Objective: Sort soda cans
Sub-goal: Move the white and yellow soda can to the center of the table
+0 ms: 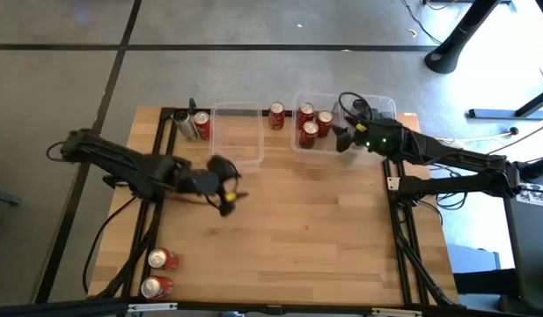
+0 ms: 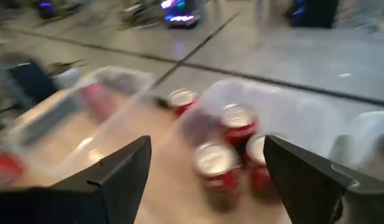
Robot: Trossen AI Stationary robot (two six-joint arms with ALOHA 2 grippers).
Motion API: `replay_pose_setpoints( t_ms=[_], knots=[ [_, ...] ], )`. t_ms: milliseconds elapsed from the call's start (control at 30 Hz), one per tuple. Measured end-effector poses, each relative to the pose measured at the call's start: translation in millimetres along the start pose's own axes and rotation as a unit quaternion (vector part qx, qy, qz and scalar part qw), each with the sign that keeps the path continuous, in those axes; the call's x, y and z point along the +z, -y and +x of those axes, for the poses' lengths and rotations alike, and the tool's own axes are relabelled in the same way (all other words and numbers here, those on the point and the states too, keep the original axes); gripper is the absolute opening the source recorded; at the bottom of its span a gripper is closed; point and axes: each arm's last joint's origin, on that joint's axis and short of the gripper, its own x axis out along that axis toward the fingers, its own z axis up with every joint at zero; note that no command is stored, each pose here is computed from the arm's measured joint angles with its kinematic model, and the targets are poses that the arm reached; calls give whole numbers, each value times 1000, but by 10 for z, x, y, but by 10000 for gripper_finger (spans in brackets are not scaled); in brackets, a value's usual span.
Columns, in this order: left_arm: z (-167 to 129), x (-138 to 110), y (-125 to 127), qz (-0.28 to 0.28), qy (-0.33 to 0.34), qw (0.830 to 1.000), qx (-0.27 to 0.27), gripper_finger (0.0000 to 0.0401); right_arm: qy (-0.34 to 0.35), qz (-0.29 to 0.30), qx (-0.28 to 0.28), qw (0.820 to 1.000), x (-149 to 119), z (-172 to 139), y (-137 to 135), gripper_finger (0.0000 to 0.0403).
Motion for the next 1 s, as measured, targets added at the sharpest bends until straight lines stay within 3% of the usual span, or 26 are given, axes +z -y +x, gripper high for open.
replay_pose_setpoints(
  t_ms=[133, 267, 400, 567, 833, 1000],
  knots=[
    [-248, 167, -359, -41, -20, 997, 70, 298, -23, 9, 90, 996, -100, 44, -138, 308],
    [-364, 241, -708, -82, -73, 981, 162, 298, -21, -13, 123, 992, -184, 33, -297, 308],
    [-390, 309, -1064, -126, -112, 952, 255, 298, -30, -43, 130, 990, -276, 43, -409, 308],
    [-393, 327, -1458, -172, -137, 917, 334, 298, -53, -65, 139, 987, -392, 80, -515, 308],
    [-294, 346, -1847, -210, -161, 880, 395, 298, -64, -93, 115, 987, -502, 186, -581, 308],
    [-187, 337, -2043, -204, -188, 858, 433, 298, -74, -100, 110, 986, -552, 244, -603, 308]
  ],
)
